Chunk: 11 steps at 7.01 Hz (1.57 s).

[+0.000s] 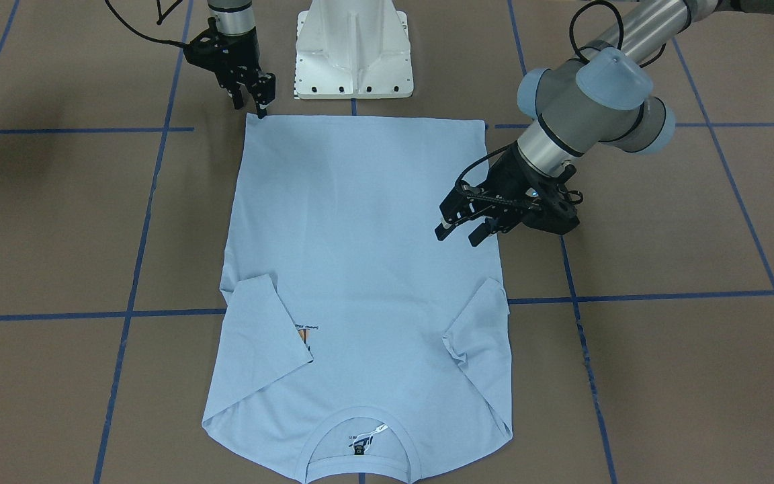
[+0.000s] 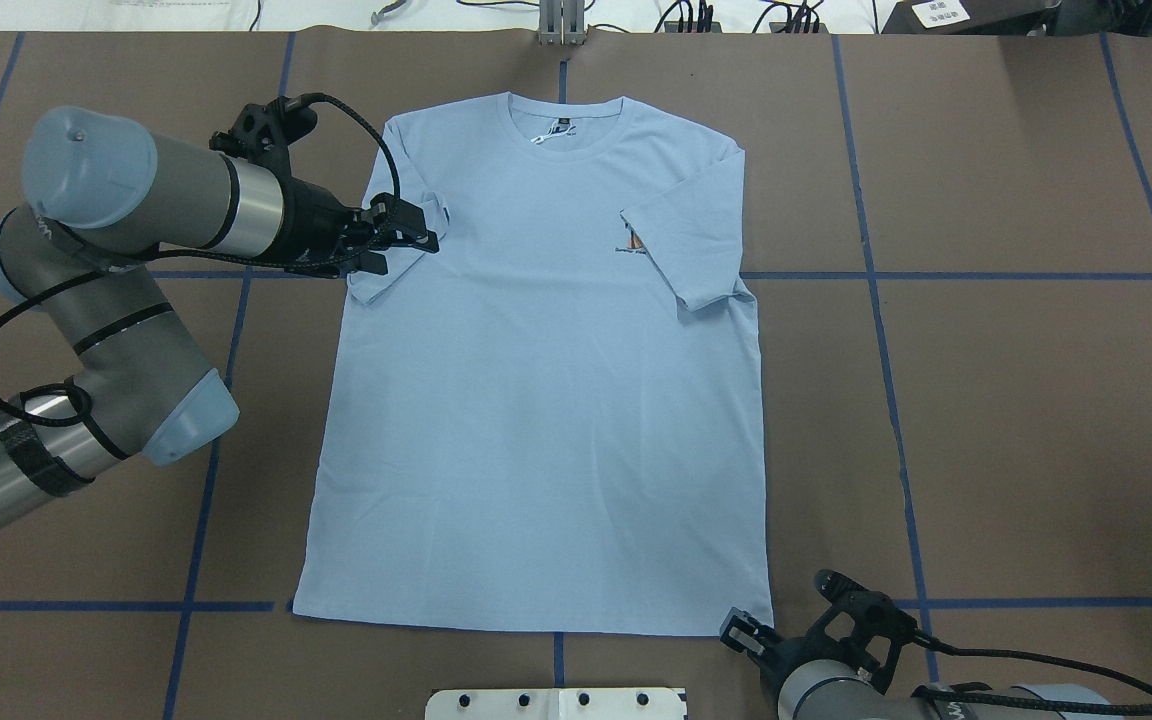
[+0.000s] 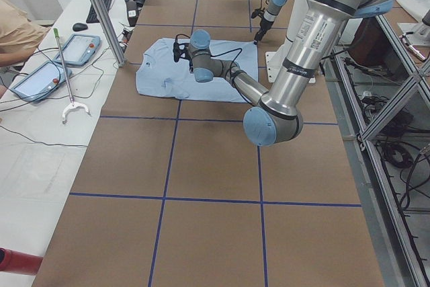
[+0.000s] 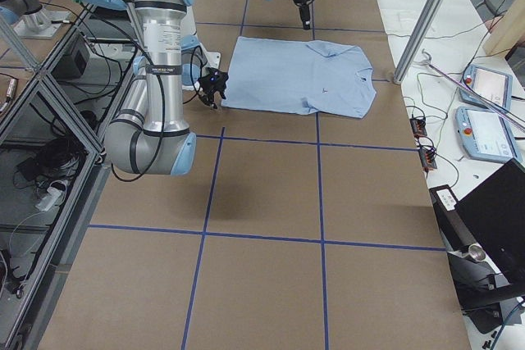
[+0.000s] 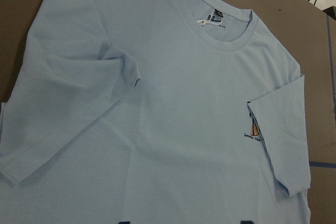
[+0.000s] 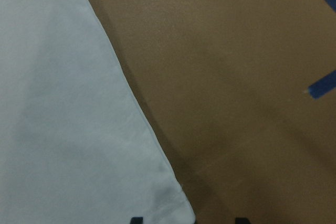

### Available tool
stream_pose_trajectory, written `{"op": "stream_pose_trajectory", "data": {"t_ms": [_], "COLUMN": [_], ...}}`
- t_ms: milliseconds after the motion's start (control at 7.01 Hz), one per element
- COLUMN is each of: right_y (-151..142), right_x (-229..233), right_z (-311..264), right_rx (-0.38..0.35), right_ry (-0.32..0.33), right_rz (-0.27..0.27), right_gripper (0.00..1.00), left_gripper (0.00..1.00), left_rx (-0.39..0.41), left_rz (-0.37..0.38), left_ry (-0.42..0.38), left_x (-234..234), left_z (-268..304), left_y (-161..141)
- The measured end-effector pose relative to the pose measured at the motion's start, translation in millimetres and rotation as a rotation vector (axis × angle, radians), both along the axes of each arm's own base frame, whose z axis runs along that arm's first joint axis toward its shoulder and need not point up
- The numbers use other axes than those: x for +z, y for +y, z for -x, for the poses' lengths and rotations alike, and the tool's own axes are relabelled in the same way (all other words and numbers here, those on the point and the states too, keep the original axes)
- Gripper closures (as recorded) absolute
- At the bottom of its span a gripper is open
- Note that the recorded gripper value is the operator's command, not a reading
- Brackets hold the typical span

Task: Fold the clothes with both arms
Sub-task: 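Move the right gripper to a hem corner while the left gripper moves to the other, then grasp both hem corners nearest the robot with the left and right grippers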

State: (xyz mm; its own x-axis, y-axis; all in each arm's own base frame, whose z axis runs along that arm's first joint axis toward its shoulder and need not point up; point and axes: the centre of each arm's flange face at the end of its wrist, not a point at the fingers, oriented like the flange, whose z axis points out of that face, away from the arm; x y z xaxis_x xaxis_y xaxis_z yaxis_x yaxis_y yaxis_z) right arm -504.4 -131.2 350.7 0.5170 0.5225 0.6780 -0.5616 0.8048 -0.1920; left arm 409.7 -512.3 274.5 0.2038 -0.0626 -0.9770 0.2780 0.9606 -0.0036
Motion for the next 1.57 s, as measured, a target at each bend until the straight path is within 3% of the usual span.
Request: {"op": "stream_pose_trajectory", "data": {"t_ms": [143, 285, 713, 998, 1140, 1568], "right_y": [-2, -3, -8, -11, -12, -14], "right_x": [-1, -2, -3, -9, -13, -18], "right_z": [0, 0, -2, -6, -8, -12], "right_rx": [0.005, 0.007, 0.014, 0.020, 0.022, 0.024], "right_ry": [-0.002, -0.004, -0.006, -0.019, -0.028, -0.040], "right_rz": [0.000, 0.000, 0.000, 0.002, 0.002, 0.001], "right_gripper": [0.91, 1.00, 1.00, 1.00, 1.00, 1.00], "left_gripper": [0.24, 0.24, 0.23, 0.24, 0.24, 0.25], "left_rx": [0.000, 0.000, -0.001, -0.018, -0.032, -0.082], "left_rz": [0.000, 0.000, 0.003, 0.076, 0.125, 0.236], "left_ry": [-0.001, -0.001, -0.002, 0.024, 0.009, -0.138], "left_x": [0, 1, 2, -3, -4, 18], "left_z": [0, 0, 0, -4, -15, -35], "left_y": [0, 0, 0, 15, 45, 188]}}
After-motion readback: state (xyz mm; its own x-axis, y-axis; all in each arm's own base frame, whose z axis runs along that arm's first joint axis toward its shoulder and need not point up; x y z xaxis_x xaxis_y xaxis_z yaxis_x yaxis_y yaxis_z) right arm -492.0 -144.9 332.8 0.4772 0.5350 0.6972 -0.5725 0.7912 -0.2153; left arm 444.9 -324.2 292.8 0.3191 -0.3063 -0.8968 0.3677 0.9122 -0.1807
